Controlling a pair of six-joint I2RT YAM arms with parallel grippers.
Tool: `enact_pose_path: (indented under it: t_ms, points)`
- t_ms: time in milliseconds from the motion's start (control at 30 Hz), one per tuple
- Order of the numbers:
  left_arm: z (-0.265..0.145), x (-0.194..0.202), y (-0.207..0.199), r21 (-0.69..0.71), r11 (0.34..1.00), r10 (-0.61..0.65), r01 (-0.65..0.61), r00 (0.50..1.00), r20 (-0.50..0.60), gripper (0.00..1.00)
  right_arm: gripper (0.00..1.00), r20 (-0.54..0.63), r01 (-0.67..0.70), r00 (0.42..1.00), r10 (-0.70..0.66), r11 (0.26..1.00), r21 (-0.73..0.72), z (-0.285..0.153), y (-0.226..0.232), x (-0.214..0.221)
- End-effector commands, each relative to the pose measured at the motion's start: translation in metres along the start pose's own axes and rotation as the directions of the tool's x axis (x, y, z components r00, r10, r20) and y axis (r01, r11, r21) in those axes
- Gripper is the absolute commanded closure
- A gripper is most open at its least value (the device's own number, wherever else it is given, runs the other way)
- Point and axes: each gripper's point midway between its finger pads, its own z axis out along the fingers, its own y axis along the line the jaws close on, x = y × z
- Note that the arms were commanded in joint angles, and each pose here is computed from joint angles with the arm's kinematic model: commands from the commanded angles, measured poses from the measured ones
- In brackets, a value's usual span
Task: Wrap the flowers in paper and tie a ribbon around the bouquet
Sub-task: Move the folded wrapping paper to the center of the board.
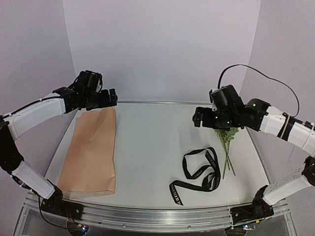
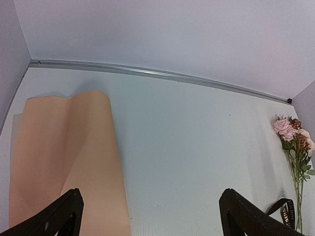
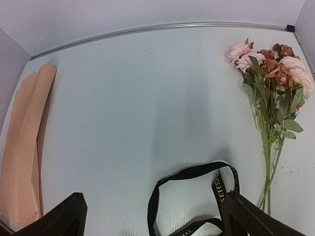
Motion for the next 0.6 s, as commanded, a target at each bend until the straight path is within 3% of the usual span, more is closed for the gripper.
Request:
enact_pose_path:
  t_ms: [0,267,567]
  points:
    - [-0.009,-0.004,0.015,-0.073,0.997,-0.028,0.028,1.0,0.009,0.0,0.02,0.018,-0.025,0.999,0.026,1.0,-0.017,-0.003,0.008,-0.013]
    - [0.003,0.042,0.055,-0.224,0.968,-0.131,0.115,0.99,-0.056,0.0,0.02,-0.11,-0.027,0.994,0.021,0.998,-0.06,0.028,0.041,0.017]
    - [0.005,0.108,0.116,-0.31,0.911,-0.324,0.271,0.937,-0.133,0.0,0.02,-0.345,-0.054,0.938,-0.037,0.966,-0.253,0.085,0.168,0.083]
